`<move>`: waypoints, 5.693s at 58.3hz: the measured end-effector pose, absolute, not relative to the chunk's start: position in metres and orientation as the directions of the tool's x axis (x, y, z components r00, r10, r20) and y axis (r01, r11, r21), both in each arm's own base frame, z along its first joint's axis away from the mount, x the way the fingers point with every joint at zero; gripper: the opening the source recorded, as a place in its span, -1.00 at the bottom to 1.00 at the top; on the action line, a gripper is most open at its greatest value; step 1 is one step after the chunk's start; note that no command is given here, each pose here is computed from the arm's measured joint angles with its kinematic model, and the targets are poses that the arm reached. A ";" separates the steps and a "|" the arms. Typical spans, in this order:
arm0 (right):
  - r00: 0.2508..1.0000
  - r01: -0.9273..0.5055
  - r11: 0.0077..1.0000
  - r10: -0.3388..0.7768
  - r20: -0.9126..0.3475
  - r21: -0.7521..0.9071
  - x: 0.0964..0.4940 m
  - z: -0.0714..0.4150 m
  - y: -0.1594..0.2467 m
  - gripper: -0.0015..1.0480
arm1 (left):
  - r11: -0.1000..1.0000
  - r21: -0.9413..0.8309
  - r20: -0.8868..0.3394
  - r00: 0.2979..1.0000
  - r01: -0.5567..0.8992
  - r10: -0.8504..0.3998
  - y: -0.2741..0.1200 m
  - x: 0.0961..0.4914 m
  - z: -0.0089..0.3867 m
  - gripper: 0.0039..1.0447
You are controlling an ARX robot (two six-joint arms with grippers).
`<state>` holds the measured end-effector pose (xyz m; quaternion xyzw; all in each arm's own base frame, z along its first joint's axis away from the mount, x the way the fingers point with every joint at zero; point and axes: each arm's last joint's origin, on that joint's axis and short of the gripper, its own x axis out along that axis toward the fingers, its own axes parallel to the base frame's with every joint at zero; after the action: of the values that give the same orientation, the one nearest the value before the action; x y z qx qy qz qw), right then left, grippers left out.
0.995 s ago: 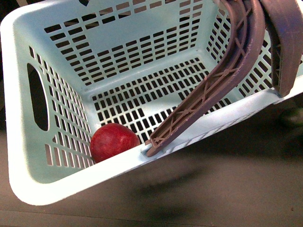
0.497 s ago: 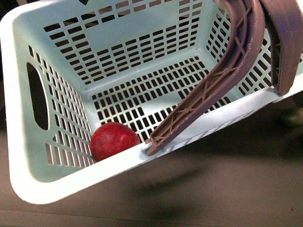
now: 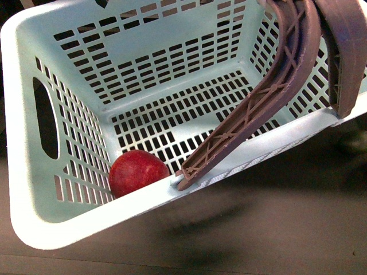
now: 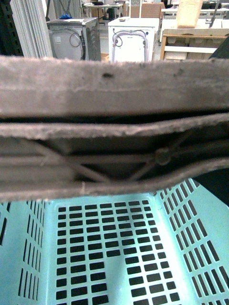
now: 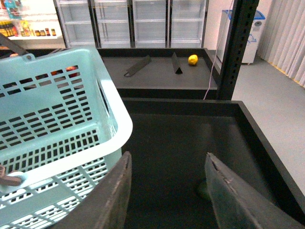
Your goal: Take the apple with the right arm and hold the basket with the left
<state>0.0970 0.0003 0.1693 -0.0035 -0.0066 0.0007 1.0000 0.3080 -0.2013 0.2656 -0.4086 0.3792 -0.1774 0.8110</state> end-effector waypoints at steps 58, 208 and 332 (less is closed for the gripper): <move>1.000 -0.001 1.000 0.001 0.013 -0.006 0.097 0.169 0.000 0.83 | 0.420 -0.841 -0.434 0.889 -0.341 -0.147 -0.089 0.363 0.245 -0.73; 1.000 -0.001 1.000 0.002 0.014 -0.006 0.097 0.169 0.000 0.83 | 1.000 -0.015 -0.011 1.000 0.005 -0.005 -0.001 0.178 0.171 -0.94; 1.000 -0.001 1.000 0.001 0.014 -0.006 0.097 0.169 0.000 0.83 | 1.000 -0.011 0.011 1.000 0.003 -0.003 0.000 0.097 0.168 -0.94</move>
<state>0.0969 0.0003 0.1694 -0.0031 -0.0070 0.0006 1.0000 0.0971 -0.0003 0.1685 -0.0054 -0.0056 -0.0016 1.0000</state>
